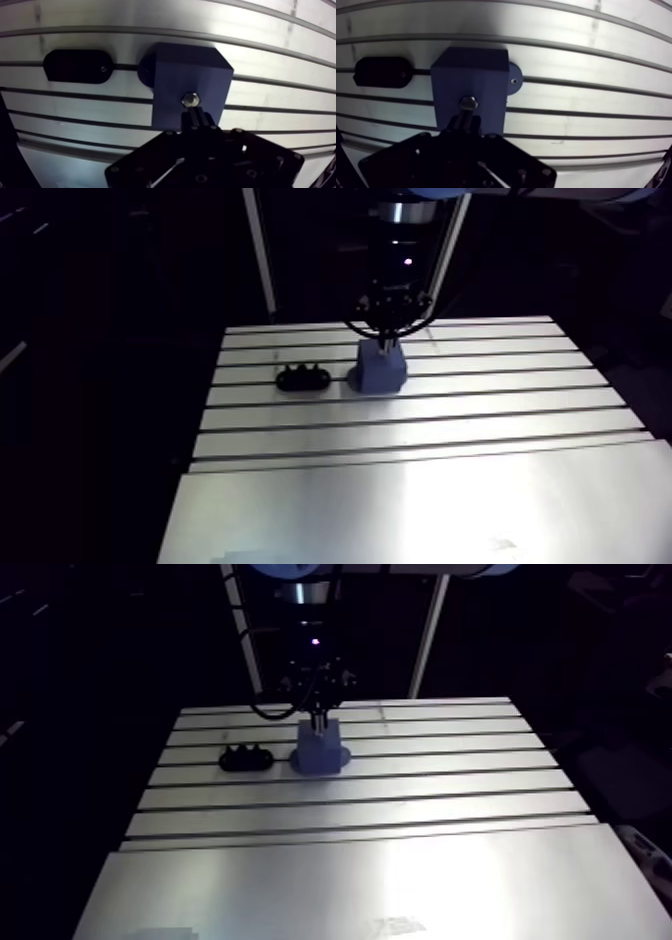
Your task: Pick up the M10 bolt and insert it into the hex recess until seated.
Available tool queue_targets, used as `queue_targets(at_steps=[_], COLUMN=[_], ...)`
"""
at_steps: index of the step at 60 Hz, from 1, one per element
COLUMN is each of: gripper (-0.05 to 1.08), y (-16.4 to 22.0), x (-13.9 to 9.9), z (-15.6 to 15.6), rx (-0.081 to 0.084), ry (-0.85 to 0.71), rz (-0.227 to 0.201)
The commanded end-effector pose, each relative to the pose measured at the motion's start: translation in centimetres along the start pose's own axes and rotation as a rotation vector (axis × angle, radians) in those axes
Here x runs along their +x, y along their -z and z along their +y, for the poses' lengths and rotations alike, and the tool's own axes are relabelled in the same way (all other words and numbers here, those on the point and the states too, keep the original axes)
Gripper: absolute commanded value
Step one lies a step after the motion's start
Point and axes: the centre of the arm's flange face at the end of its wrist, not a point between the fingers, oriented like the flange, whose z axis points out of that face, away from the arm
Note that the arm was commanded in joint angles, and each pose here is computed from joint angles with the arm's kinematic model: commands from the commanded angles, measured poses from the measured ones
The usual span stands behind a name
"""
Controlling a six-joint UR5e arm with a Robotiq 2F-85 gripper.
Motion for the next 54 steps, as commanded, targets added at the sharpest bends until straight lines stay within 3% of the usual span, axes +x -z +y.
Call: queue_targets(at_steps=[1, 7, 9, 10, 11, 12, 13, 14, 15, 16, 21, 29, 46, 54], gripper=[1.06, 1.02, 0.95, 0.76, 0.76, 0.48, 0.48, 0.18, 0.18, 0.03, 0.00, 0.00, 0.01, 0.01], y=[0.6, 0.6, 0.6, 0.7, 0.7, 0.7, 0.7, 0.7, 0.7, 0.8, 0.9, 1.0, 8.6, 12.3], x=[-0.1, -0.2, -0.2, -0.2, -0.2, -0.2, -0.2, -0.3, -0.3, -0.4, -0.6, -0.6, -3.6, -5.4], z=[-0.1, -0.1, -0.1, -0.1, -0.1, -0.3, -0.3, -0.3, -0.3, -0.4, -0.3, -0.3, -0.8, -1.0], rx=[0.000, -0.002, -0.001, -0.009, -0.009, -0.004, -0.004, -0.005, -0.005, -0.015, -0.028, -0.023, -0.020, -0.017], ry=[0.009, 0.010, 0.009, 0.010, 0.010, 0.011, 0.011, 0.014, 0.014, 0.019, 0.019, 0.018, 0.015, 0.008], rz=[0.012, 0.011, 0.010, 0.012, 0.012, 0.009, 0.009, 0.003, 0.003, 0.003, 0.008, 0.011, 0.044, 0.029])
